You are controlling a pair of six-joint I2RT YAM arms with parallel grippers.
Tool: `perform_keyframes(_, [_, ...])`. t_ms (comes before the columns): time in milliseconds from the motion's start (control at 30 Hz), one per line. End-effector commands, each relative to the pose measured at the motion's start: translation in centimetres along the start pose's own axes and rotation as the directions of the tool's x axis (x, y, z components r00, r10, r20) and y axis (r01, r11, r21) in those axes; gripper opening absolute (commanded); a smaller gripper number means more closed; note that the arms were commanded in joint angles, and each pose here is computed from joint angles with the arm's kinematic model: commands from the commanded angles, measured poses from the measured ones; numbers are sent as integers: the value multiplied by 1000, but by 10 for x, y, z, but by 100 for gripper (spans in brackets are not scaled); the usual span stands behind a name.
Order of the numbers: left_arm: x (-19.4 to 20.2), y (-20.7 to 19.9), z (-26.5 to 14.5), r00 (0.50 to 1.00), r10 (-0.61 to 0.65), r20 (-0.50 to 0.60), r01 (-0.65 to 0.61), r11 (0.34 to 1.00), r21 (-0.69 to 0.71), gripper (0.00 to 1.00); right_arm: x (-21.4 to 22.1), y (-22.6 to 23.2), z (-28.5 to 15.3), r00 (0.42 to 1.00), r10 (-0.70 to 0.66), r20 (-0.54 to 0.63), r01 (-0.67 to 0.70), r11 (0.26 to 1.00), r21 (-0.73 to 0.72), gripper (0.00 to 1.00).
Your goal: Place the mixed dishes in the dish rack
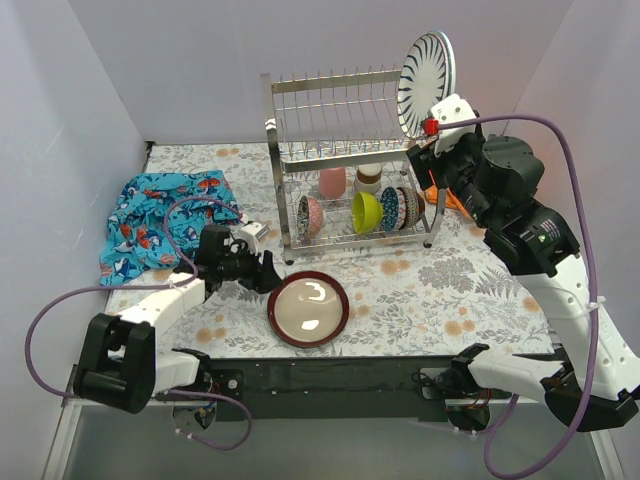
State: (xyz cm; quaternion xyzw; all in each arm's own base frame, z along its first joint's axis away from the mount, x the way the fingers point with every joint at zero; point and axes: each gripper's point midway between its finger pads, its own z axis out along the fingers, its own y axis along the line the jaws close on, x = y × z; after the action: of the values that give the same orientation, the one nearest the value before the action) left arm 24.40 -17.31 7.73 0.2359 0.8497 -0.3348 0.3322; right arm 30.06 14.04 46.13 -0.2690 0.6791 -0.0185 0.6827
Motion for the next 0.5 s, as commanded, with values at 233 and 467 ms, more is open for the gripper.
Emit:
perform_keyframes(233, [27,8,21,974,9,-226,15,995,103,48,33,59,-9,999,-33,-3,31,961,-275,75])
perform_keyframes(467, [33,10,21,952,21,-305,20,991,131,0,79,116,-12,997,-35,-69,-3,870,-493,75])
